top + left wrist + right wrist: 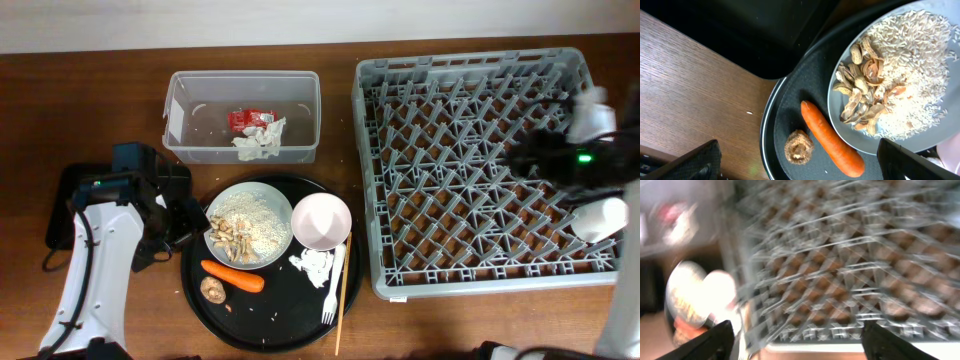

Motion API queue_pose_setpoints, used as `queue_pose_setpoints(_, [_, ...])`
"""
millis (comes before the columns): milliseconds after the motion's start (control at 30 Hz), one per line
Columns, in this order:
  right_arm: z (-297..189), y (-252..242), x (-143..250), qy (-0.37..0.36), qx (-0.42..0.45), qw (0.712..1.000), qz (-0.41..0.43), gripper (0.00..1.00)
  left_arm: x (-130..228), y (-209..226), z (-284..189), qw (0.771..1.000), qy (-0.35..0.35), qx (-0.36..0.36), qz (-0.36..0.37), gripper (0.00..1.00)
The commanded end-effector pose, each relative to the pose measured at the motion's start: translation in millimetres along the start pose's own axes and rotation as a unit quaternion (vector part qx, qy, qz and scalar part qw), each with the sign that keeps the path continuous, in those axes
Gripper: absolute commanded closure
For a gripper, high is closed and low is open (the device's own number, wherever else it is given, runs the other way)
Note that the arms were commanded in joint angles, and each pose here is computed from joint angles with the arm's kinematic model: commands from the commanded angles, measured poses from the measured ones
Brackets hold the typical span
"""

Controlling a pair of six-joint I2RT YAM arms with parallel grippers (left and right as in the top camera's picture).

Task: Sort waste into correct bins and load items into the dishwasher rack
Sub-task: 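Grasp the pink bowl rim with the right gripper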

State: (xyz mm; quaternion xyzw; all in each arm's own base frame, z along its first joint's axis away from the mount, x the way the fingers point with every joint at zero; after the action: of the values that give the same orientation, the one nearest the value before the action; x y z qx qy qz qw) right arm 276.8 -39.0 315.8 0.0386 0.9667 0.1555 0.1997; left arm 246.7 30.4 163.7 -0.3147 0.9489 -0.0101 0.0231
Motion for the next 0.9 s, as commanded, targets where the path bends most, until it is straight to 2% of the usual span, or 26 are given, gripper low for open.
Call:
queue_pose_setpoints(0, [18, 73, 8, 0.031, -0.063, 0.987, -0.144, 0.18, -1, 2, 3, 1.0, 0.002, -0.005, 0.003, 0.01])
queue_pose_setpoints(133, [60, 139, 26, 0.089, -0.049, 0.955, -0.28, 0.17, -1, 2, 3, 1.0, 0.002, -0.006, 0.003, 0.01])
queue_pose_setpoints(267, [110, 180, 49, 0.165, -0.066, 0.924, -0.339, 0.17, -1, 2, 3, 1.0, 0.002, -0.005, 0.003, 0.01])
queue_pose_setpoints(467, [187, 197, 68, 0.251, -0.06, 0.898, -0.357, 0.18, -1, 2, 3, 1.0, 0.002, -0.006, 0.003, 0.01])
queue_pose_setpoints(667, [242, 193, 66, 0.263, -0.044, 0.895, -0.358, 0.2, -1, 2, 3, 1.0, 0.002, -0.006, 0.003, 0.01])
queue_pose_setpoints(867, [274, 182, 71, 0.287, -0.016, 0.891, -0.352, 0.21, -1, 2, 3, 1.0, 0.002, -0.006, 0.003, 0.01])
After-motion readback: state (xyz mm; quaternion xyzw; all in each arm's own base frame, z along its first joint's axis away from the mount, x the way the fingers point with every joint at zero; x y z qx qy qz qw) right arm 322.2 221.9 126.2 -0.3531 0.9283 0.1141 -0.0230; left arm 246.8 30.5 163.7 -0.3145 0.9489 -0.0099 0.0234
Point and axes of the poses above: each gripper's point midway between its finger pads, its own z axis out along the fingers, its own y axis along the line the jaws close on, x = y × z, the point moved 6 cm from there along -z, back along the fingers, and after that the axes turned 6 degrees about -z, right-handed, at the moved point
